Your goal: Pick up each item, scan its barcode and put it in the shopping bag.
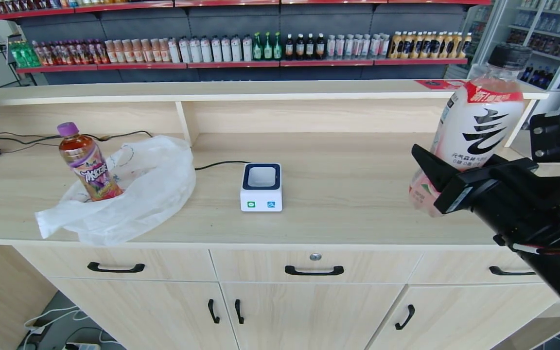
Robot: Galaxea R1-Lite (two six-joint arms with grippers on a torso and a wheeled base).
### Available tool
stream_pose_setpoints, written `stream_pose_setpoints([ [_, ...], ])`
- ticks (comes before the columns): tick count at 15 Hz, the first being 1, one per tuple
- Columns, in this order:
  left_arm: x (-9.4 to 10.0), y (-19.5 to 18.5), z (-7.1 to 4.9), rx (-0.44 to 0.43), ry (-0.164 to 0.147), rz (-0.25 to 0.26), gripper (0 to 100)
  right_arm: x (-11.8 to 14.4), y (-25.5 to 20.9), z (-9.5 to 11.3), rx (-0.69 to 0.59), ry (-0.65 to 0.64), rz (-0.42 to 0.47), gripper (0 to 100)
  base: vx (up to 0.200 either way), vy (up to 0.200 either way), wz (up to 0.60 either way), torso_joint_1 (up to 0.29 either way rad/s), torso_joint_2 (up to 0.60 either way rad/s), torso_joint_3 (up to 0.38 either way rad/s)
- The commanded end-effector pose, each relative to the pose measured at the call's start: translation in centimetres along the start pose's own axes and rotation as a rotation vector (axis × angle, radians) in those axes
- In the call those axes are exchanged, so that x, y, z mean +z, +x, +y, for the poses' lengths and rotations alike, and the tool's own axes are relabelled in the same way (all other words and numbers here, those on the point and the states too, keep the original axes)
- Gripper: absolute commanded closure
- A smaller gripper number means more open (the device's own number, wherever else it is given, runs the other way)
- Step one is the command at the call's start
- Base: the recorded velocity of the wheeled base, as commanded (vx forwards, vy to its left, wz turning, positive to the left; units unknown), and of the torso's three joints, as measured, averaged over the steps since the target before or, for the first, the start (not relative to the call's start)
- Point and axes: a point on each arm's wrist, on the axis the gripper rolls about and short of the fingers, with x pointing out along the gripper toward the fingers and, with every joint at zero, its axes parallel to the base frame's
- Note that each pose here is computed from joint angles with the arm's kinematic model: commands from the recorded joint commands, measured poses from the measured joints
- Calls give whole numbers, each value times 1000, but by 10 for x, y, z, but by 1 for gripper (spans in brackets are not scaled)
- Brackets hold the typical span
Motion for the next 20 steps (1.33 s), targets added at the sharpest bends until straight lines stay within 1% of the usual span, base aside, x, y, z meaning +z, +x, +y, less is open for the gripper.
stream_pose_setpoints([
  [1, 0, 0, 0, 1, -1, 0, 0, 0, -2, -2, -6, -2, 1, 100, -200, 0, 0, 2, -2, 2],
  [2, 0, 0, 0, 1, -1, 0, 0, -2, -4, -2, -3, -3, 10, 100, -200, 0, 0, 17, 7, 2],
  [5, 0, 0, 0, -1, 5, 0, 0, -3, -7, -4, -4, 1, 14, 100, 0, 0, 0, 0, 0, 0],
  [12, 0, 0, 0, -1, 5, 0, 0, -6, -7, -11, -28, 48, 25, 100, 0, 200, 0, 2, -2, 4],
  [15, 0, 0, 0, 1, -3, 0, 0, -1, -1, -10, -26, 58, 1, 100, 0, 200, 0, 1, 7, -1],
  [18, 0, 0, 0, 1, -1, 0, 0, -5, -5, -10, 11, 53, 15, 100, 0, 200, 0, 4, 2, -1],
  [20, 0, 0, 0, 1, -1, 0, 0, -4, -4, -9, 56, 26, 4, 100, 0, 200, 0, 5, 0, 2],
])
